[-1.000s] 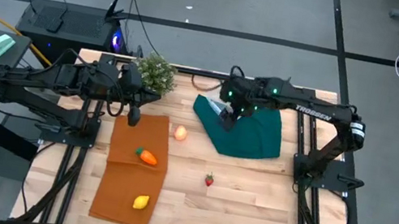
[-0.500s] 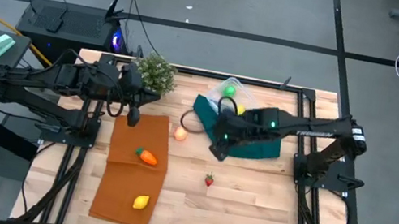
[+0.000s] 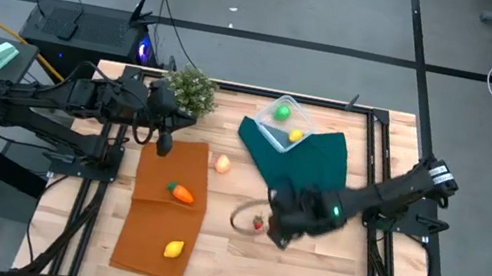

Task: Pick and placing Produce into tupperware
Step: Put the strawberry into the transparent bin

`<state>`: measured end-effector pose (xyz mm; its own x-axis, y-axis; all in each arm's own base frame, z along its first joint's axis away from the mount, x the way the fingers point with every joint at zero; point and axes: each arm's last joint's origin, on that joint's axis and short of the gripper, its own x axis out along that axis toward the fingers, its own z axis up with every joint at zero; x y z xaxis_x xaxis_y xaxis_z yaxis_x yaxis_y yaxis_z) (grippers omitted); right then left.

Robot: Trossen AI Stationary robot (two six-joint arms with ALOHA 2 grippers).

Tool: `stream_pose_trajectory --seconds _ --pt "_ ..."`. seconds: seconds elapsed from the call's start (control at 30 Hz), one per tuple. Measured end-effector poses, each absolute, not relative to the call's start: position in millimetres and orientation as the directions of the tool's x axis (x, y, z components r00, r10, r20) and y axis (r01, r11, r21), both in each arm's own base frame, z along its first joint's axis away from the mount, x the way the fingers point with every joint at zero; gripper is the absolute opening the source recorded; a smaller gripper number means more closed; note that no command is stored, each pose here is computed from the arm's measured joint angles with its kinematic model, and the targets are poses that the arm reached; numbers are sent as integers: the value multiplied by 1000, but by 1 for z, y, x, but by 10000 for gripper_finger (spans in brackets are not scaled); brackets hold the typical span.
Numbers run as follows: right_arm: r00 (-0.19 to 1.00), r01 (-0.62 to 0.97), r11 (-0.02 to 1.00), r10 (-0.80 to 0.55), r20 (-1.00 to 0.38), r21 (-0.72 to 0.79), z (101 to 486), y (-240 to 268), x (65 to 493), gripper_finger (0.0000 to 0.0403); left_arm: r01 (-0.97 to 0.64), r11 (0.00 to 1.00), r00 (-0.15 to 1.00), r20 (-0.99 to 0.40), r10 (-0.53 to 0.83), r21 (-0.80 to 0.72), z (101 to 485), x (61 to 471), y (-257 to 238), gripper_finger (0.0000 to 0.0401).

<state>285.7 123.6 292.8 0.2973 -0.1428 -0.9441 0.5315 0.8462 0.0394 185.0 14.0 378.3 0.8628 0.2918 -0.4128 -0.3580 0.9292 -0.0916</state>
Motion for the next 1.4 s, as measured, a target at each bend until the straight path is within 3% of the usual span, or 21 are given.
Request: stream_pose_trajectory --seconds 0.27,0.63,0.9,1.13,1.4 --pt "339 535 844 -168 -926 43 268 169 260 268 -401 892 863 -412 292 -210 378 185 14 25" --pt "462 619 730 -41 -886 289 227 201 247 268 -416 874 863 -413 291 -253 378 185 14 20" --pt "432 736 599 -58 -900 315 193 169 259 276 -406 887 863 -413 291 -222 378 185 14 22" --pt "392 810 463 28 -920 359 182 123 283 323 -404 895 851 -438 291 -189 376 184 14 29" --pt "438 826 375 40 -898 420 183 95 304 363 -411 895 832 -473 290 -174 372 182 14 19"
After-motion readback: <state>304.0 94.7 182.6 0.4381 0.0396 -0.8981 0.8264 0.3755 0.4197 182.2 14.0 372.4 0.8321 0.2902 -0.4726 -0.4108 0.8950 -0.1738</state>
